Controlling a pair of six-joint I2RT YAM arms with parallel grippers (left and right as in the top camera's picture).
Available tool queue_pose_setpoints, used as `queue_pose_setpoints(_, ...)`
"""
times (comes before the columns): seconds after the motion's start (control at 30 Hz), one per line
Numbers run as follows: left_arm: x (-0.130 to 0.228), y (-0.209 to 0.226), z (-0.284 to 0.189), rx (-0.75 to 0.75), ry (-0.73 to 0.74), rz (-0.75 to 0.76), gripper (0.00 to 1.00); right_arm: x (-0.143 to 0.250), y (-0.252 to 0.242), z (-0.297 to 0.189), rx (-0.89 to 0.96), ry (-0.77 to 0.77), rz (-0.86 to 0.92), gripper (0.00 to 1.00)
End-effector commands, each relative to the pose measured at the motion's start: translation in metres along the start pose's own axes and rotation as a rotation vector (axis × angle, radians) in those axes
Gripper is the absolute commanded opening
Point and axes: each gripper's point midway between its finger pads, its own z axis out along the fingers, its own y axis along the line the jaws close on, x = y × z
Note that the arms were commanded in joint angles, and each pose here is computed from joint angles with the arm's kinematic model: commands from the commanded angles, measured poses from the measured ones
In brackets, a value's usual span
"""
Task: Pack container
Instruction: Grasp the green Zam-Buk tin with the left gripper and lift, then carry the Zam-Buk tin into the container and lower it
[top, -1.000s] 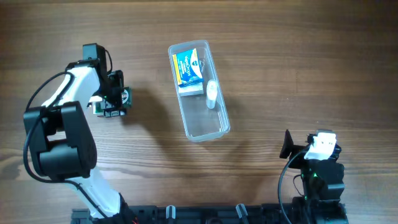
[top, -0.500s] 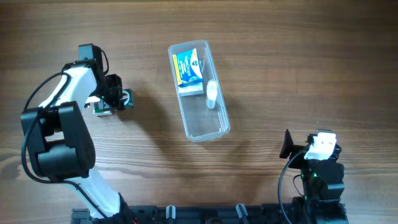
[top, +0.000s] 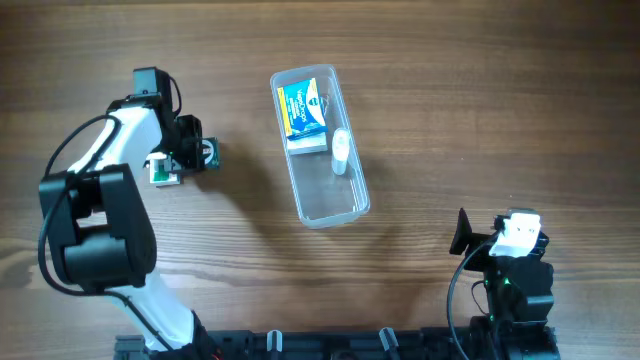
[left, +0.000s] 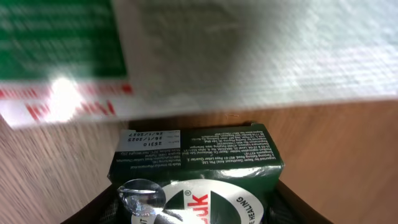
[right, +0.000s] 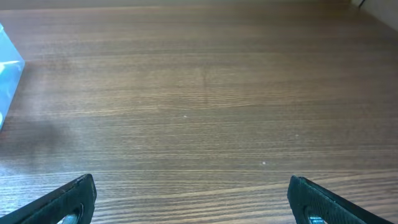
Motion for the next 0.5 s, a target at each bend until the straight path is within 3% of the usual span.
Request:
queue_pose_setpoints(0.0,0.01,-0.014,-0.03,0.094,-0.026,0.042,0.51,0.0,0.001,0.0,-0.005,-0.004,0.015,1.0)
queue_pose_setpoints(0.47,0.089,-0.041,-0.131,0.382,-0.031,0.238,0.52,0.0,0.001,0.0,-0.005,-0.004,0.015,1.0)
